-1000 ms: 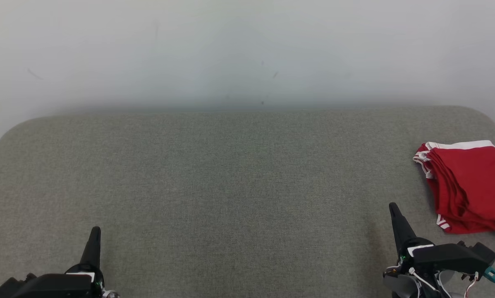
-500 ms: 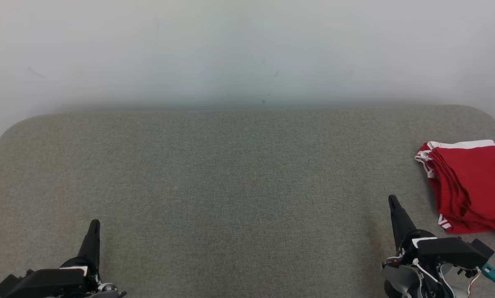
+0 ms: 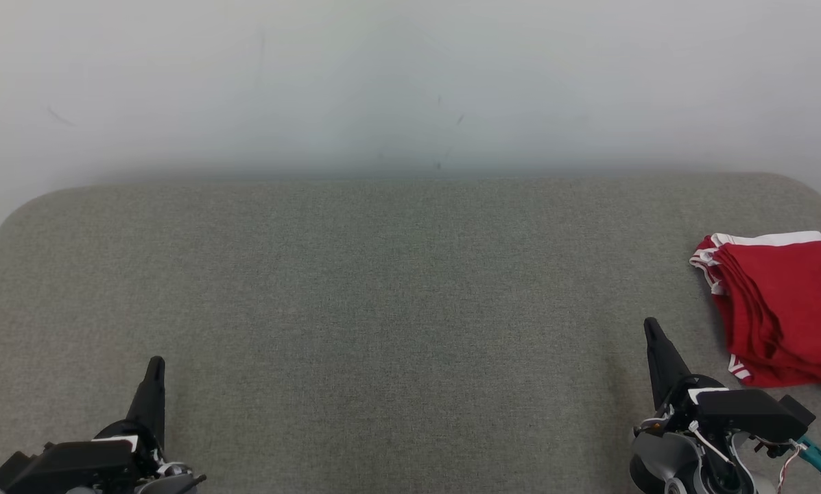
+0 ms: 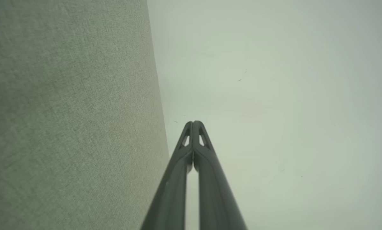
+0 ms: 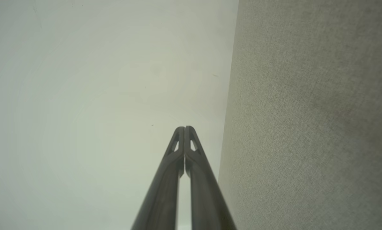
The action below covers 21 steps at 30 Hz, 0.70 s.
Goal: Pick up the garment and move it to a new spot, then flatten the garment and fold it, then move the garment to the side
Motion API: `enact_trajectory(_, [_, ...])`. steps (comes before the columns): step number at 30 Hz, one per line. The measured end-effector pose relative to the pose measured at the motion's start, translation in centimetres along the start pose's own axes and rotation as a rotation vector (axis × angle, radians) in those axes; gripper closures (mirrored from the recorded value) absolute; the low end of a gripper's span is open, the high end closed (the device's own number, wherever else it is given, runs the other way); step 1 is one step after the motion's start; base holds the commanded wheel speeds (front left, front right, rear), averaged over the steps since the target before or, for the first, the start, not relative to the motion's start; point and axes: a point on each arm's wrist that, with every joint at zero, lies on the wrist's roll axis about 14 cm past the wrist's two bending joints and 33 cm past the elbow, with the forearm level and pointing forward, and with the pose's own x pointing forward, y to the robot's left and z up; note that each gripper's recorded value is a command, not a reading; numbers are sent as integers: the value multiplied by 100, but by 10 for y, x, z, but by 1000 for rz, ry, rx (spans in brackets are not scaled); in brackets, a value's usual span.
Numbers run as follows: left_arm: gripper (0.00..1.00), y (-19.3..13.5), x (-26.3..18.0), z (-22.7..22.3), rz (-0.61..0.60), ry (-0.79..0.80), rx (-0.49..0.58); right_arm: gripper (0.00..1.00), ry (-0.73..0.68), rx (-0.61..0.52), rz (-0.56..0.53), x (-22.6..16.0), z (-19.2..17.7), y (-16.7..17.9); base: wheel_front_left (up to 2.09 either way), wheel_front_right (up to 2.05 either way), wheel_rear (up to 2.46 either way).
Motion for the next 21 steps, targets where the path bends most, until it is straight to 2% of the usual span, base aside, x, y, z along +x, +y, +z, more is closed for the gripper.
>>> enact_trajectory(21, [100, -1, 1, 0, -3, 0, -1, 100, 0, 0, 0, 0, 0, 0, 0, 0, 0])
